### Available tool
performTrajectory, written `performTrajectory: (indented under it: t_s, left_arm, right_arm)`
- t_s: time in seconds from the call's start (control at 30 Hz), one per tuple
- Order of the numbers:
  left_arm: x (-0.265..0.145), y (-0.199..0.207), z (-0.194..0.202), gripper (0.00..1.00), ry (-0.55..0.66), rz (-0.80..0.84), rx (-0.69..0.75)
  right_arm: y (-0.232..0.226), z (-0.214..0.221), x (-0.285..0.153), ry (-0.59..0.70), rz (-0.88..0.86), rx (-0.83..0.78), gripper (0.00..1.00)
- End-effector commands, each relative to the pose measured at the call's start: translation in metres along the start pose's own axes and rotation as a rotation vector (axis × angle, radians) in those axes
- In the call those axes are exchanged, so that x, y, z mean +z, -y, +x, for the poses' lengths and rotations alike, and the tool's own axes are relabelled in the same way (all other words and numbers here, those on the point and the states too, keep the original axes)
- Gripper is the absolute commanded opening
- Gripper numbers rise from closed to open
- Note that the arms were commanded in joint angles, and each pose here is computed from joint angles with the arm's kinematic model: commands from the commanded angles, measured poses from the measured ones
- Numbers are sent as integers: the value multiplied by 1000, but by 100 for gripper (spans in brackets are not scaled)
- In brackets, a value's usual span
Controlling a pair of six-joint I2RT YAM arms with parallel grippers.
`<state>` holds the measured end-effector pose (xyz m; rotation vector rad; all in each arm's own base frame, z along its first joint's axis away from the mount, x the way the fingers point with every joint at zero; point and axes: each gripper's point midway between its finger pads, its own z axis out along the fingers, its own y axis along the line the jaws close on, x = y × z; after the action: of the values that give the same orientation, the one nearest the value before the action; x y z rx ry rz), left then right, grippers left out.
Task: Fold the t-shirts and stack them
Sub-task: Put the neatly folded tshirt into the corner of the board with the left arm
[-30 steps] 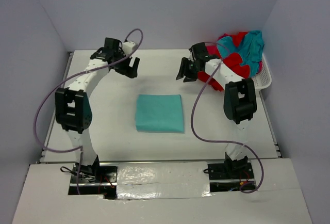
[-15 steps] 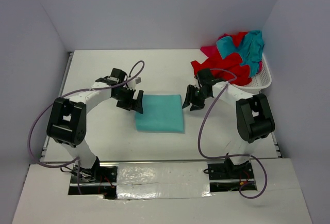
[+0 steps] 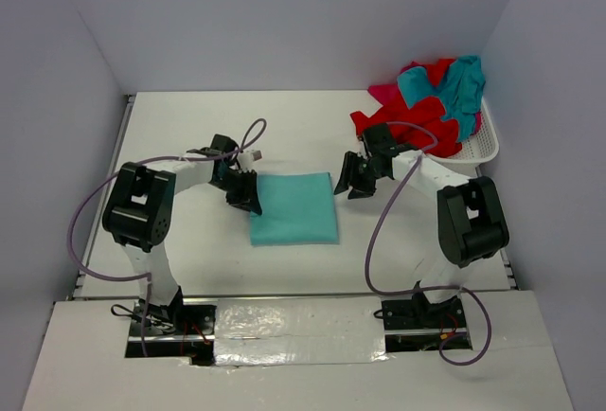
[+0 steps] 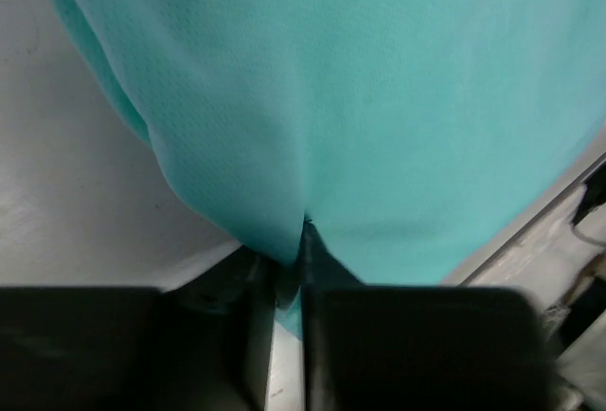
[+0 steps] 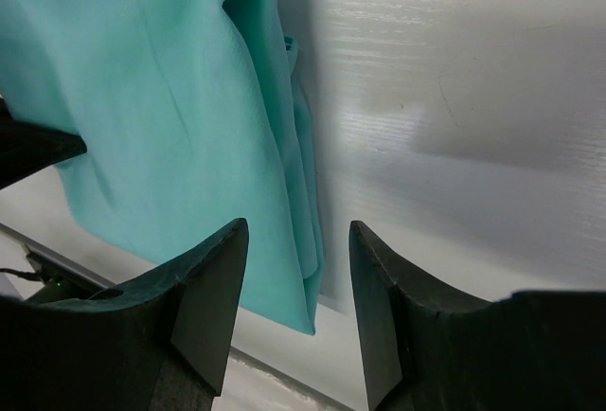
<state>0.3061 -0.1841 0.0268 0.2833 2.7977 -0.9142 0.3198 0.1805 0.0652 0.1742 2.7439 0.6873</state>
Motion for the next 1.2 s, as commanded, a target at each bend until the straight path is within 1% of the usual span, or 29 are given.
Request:
performTrajectory:
  t_s: [0.0, 0.07, 0.1, 0.17, 0.2, 0.23, 0.27, 0.3, 0.4, 0.43, 0.47, 0.5, 0.53, 0.57, 0.6, 0.63, 0.67, 0.7, 0.73, 0.77, 0.8, 0.83, 0.87, 0.9, 0.93, 1.0, 1.03, 1.13, 1.17]
  left_arm:
    - [7, 3, 7, 15, -26, 36, -34]
    - [5, 2, -1, 1, -18, 27, -25]
    - [6, -1, -2, 0, -20, 21, -31]
    - [-1, -9, -12, 0, -3, 29, -57]
    - [-6, -22, -16, 0, 7, 20, -85]
    - [-11, -30, -26, 0, 26, -3, -80]
    - [-14, -39, -26, 0, 18, -25, -70]
    - [-22, -52, -33, 0, 38, -48, -69]
    - [-41, -79, -49, 0, 51, -119, -2]
    - [-52, -85, -69, 0, 79, -143, 50]
    - [-52, -103, -69, 0, 49, -184, 90]
    - [-64, -119, -71, 0, 42, -213, 68]
    - [-80, -132, -92, 0, 83, -245, 98]
    - [-79, -152, -93, 0, 65, -277, 80]
    - [-92, -171, -95, 0, 67, -304, 54]
    - [-110, -184, -120, 0, 111, -348, 93]
    - [-108, -207, -121, 0, 87, -386, 76]
    - [-132, -223, -142, 0, 139, -437, 81]
    - [-129, -245, -144, 0, 126, -463, 71]
    - [-138, -263, -146, 0, 133, -504, 49]
    - [-159, -269, -171, 0, 196, -543, 71]
    - [-164, -279, -175, 0, 196, -560, 68]
    - [-161, -297, -175, 0, 189, -582, 56]
    - [-177, -307, -186, 0, 217, -655, 71]
    - [-184, -320, -197, 0, 252, -704, 100]
    - [-202, -338, -206, 0, 294, -792, 115]
    - [-211, -344, -218, 0, 340, -825, 138]
    - [-226, -363, -231, 0, 409, -870, 133]
    - [-238, -372, -239, 0, 450, -911, 141]
  right_arm:
    - [-21, -25, -24, 101, -37, -46, 55]
    - [-22, -26, -27, 105, -37, -52, 54]
    - [-22, -26, -27, 107, -34, -53, 54]
    - [-20, -26, -29, 108, -28, -62, 54]
    - [-19, -25, -29, 108, -24, -64, 54]
    - [-17, -24, -29, 103, -19, -66, 54]
    - [-16, -24, -30, 103, -15, -69, 54]
    - [-15, -24, -30, 104, -11, -70, 54]
    - [-12, -23, -31, 105, -1, -87, 54]
    - [-11, -23, -31, 102, 6, -91, 54]
    - [-10, -23, -31, 101, 11, -99, 54]
    - [-9, -23, -31, 96, 18, -101, 54]
    - [-8, -23, -29, 91, 21, -104, 54]
    - [-9, -25, -30, 93, 19, -113, 54]
    - [-10, -25, -30, 88, 20, -115, 54]
    - [-11, -29, -31, 93, 19, -119, 54]
    - [-11, -30, -31, 93, 23, -129, 54]
    - [-9, -30, -30, 87, 35, -129, 54]
    - [-11, -34, -32, 94, 33, -135, 54]
    - [-11, -35, -33, 95, 37, -143, 54]
    - [-10, -35, -32, 88, 45, -147, 54]
    - [-11, -39, -32, 90, 49, -152, 54]
    - [-11, -40, -32, 85, 53, -155, 54]
    - [-9, -39, -31, 71, 62, -159, 54]
    - [-10, -42, -30, 69, 65, -161, 54]
    - [-8, -41, -29, 51, 73, -166, 54]
    - [-9, -42, -27, 47, 75, -170, 54]
    - [-6, -43, -27, 32, 95, -176, 54]
    - [-5, -44, -27, 30, 101, -178, 54]
